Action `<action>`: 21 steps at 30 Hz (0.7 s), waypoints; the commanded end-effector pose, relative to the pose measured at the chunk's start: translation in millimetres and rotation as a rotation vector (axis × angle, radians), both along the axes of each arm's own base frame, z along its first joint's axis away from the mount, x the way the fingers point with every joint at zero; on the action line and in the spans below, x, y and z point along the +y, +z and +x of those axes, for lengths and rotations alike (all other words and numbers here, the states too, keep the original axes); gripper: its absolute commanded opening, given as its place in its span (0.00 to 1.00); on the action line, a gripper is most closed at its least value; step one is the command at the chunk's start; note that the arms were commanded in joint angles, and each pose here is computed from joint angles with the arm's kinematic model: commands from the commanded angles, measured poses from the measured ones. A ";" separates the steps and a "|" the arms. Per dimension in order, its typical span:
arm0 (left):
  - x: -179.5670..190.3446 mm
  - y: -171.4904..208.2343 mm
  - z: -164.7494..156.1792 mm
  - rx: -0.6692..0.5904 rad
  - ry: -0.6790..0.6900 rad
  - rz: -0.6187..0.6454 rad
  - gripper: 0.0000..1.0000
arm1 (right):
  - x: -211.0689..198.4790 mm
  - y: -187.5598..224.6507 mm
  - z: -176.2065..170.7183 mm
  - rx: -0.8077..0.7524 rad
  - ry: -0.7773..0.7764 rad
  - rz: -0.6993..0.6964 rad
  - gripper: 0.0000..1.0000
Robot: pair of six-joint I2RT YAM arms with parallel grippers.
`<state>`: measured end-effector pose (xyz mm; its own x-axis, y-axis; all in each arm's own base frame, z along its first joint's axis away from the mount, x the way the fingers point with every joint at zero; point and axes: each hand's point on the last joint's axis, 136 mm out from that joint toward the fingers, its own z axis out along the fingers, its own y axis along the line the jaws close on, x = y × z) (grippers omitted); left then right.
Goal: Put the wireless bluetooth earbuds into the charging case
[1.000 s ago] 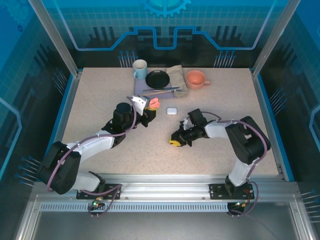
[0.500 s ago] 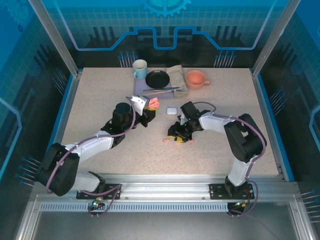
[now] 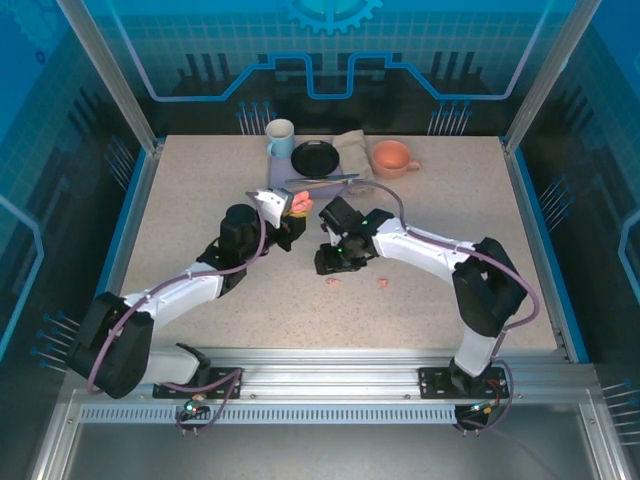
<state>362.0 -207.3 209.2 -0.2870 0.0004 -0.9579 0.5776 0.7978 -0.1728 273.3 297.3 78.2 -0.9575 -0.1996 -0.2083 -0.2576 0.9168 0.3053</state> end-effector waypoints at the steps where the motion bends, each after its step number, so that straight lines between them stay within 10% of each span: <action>1: 19.9 9.1 1.7 -0.009 0.076 -0.031 0.00 | -4.5 -27.1 2.6 0.026 0.002 -0.070 0.44; 21: 38.5 10.7 -3.9 -0.003 0.122 -0.029 0.00 | 4.2 -5.0 -29.8 0.053 0.019 0.064 0.39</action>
<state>358.1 -176.9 214.9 -0.2899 -0.0376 -0.9563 0.5018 0.8449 -0.1854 237.4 305.1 63.7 -0.9626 -0.2276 -0.1472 -0.2676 0.8847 0.3818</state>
